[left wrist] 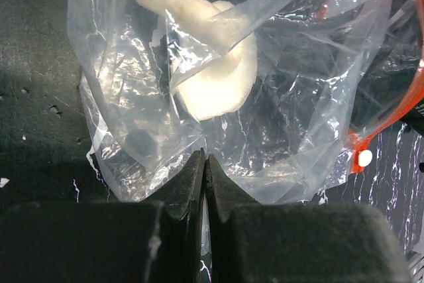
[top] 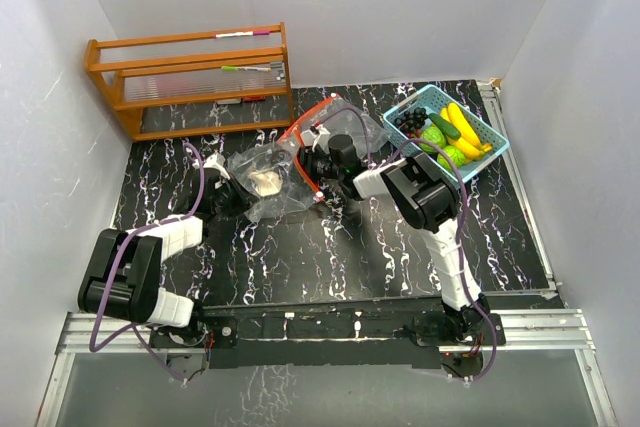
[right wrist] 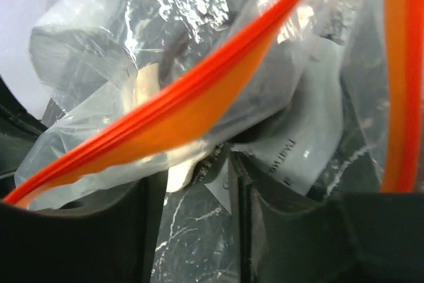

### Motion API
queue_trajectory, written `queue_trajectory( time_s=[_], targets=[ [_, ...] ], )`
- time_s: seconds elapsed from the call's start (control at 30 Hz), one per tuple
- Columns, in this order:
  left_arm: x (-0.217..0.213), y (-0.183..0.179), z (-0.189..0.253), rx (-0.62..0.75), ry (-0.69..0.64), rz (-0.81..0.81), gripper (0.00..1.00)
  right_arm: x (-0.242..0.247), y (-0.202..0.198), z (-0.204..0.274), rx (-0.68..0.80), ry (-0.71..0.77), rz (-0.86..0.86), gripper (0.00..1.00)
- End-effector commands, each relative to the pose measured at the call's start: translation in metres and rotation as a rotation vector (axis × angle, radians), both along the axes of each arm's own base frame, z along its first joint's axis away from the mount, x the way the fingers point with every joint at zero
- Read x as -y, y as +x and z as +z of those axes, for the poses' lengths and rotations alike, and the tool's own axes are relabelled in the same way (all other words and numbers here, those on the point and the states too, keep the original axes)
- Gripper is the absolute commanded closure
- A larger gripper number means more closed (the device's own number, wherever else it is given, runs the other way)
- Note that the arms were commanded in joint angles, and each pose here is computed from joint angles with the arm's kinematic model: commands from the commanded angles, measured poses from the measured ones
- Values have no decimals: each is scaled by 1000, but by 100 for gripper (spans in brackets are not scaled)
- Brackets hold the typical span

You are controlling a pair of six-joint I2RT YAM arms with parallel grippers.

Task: Open the zip-top bag and remove the fake food
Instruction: Pick up the fake vegetable from the zipper food storage bag.

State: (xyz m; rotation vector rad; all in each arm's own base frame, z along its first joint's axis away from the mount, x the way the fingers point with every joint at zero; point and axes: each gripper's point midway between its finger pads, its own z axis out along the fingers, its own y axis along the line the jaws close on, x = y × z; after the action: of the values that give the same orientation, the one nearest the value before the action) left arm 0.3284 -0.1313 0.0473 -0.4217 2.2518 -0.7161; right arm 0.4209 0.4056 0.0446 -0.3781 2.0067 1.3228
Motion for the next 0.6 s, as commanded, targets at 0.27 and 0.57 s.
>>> queue_trajectory(
  time_s=[0.27, 0.57],
  targets=[
    [7, 11, 20, 76, -28, -34, 100, -41, -9, 2, 95, -12, 112, 47],
    [5, 9, 18, 75, -12, -35, 100, -48, -12, -50, 163, -280, 80, 31]
  ],
)
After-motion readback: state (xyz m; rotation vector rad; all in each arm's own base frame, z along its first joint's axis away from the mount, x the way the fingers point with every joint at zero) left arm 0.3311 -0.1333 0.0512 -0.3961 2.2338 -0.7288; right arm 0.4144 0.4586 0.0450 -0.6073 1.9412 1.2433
